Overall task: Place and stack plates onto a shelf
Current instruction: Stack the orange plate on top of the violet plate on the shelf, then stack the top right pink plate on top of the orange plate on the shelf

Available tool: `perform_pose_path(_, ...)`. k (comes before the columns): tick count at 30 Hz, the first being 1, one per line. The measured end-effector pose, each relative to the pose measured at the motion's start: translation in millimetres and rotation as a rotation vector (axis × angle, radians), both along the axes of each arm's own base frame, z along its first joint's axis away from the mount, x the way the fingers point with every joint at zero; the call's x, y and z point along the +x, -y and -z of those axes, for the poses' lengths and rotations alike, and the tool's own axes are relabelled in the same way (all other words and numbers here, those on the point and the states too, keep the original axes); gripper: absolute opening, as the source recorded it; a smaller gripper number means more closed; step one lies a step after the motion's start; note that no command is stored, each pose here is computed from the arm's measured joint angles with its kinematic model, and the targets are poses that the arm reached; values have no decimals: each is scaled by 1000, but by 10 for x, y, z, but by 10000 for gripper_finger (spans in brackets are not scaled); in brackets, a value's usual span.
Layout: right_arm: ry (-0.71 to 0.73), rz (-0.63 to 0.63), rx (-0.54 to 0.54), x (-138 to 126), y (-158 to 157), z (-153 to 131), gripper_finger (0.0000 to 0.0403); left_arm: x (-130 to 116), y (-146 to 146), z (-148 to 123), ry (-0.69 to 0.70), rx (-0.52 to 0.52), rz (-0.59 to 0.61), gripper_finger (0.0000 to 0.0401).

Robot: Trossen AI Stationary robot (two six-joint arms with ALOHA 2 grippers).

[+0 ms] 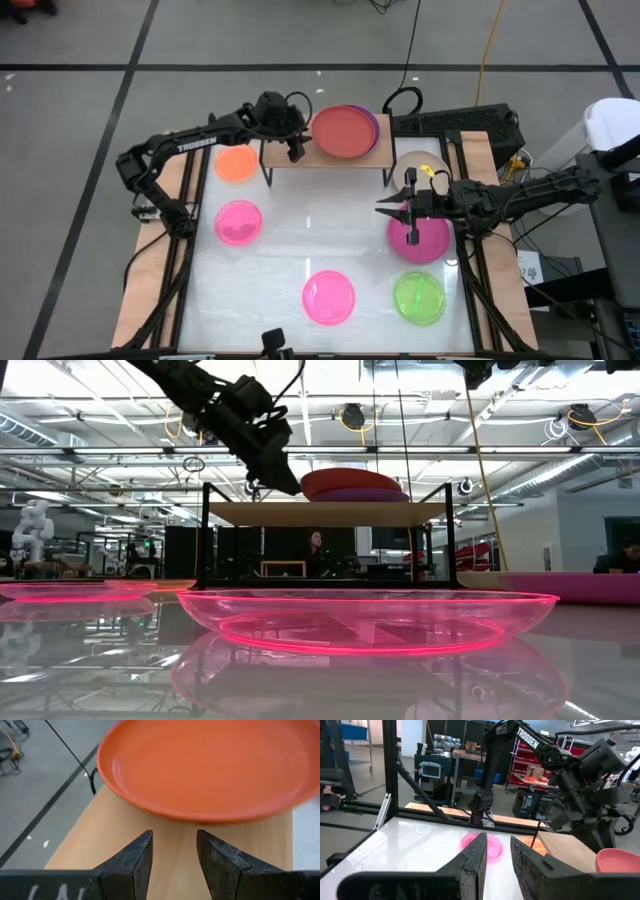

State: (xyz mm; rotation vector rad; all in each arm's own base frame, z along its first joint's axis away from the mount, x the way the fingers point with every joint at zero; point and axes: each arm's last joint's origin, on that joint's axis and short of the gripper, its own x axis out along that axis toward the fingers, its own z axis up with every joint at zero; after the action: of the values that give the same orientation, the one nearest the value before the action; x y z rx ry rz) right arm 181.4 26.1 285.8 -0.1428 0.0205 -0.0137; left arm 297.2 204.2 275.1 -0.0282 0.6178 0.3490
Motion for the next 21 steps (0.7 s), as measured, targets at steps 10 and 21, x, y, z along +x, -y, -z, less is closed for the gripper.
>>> perform_pose_path(10,-6,1,14,0,0,6,73,63,37,-53,52,36,19,159)
perform_pose_path(21,-6,2,14,0,0,6,73,62,42,-50,44,43,28,159)
